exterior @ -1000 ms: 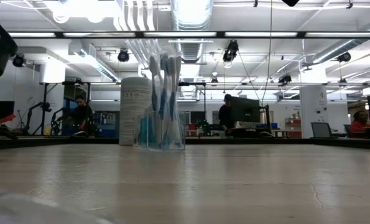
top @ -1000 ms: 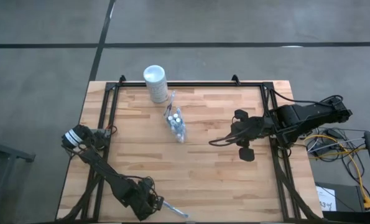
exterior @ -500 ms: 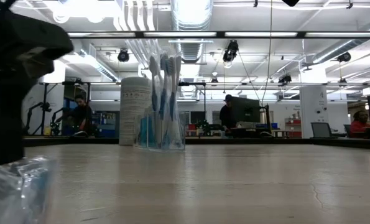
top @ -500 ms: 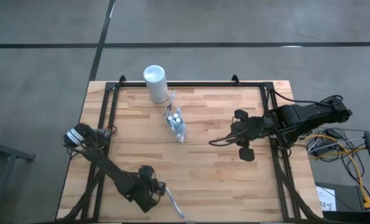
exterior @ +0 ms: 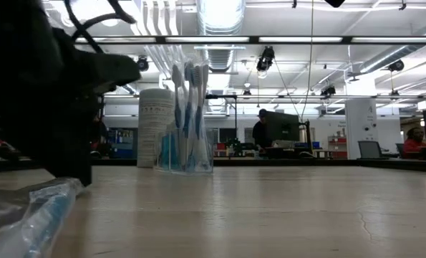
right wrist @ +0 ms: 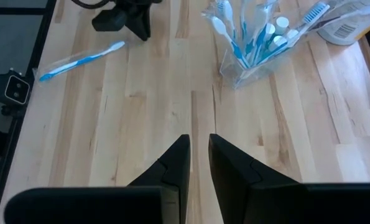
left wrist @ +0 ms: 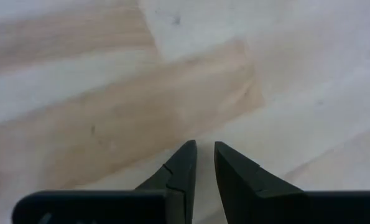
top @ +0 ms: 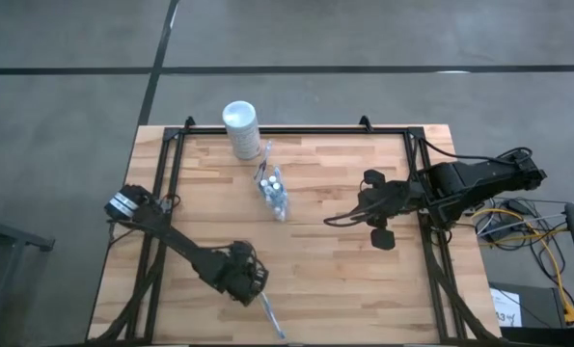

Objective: Pick & Place toothbrushing station
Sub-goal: Put the blue toothbrush into the right of the transparent organizer

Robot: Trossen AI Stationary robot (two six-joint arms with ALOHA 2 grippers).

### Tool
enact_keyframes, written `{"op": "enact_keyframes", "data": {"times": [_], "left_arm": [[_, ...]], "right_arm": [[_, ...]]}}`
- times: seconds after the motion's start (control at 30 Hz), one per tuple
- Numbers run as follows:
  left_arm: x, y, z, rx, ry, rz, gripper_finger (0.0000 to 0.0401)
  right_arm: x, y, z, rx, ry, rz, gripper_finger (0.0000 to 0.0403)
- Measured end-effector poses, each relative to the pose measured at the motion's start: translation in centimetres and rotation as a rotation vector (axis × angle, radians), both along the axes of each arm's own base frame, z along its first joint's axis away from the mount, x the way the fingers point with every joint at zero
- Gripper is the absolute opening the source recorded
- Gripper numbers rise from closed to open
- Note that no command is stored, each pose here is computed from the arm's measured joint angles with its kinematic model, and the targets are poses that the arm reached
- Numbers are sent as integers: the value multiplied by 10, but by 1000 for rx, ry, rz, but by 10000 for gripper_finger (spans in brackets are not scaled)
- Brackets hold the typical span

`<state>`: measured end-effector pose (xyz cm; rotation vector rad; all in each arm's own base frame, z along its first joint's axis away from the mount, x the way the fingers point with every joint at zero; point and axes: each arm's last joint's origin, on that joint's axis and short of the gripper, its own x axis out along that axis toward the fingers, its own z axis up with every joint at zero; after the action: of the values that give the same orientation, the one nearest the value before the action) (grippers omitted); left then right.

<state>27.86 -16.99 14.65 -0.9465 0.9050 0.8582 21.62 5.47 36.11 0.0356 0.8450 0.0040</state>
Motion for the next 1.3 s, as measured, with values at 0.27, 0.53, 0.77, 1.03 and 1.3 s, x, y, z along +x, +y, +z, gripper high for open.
{"op": "enact_keyframes", "data": {"times": [0.27, 0.53, 0.77, 1.03, 1.3], "left_arm": [[-7, 20, 29, -67, 47, 50, 65], [-32, 34, 86, -211, -116, 292, 65], [-31, 32, 101, -314, -227, 304, 64], [0, 7, 87, -529, -339, 305, 65], [2, -2, 64, -655, -96, 275, 65]], "right_arm": [[0, 0, 0, -2, 6, 0, 54], [-1, 0, -1, -12, 11, 10, 54], [-2, -1, -2, -33, 27, 29, 54], [-2, -1, -2, -43, 28, 41, 54], [-2, -1, -2, -54, 27, 54, 54]]}}
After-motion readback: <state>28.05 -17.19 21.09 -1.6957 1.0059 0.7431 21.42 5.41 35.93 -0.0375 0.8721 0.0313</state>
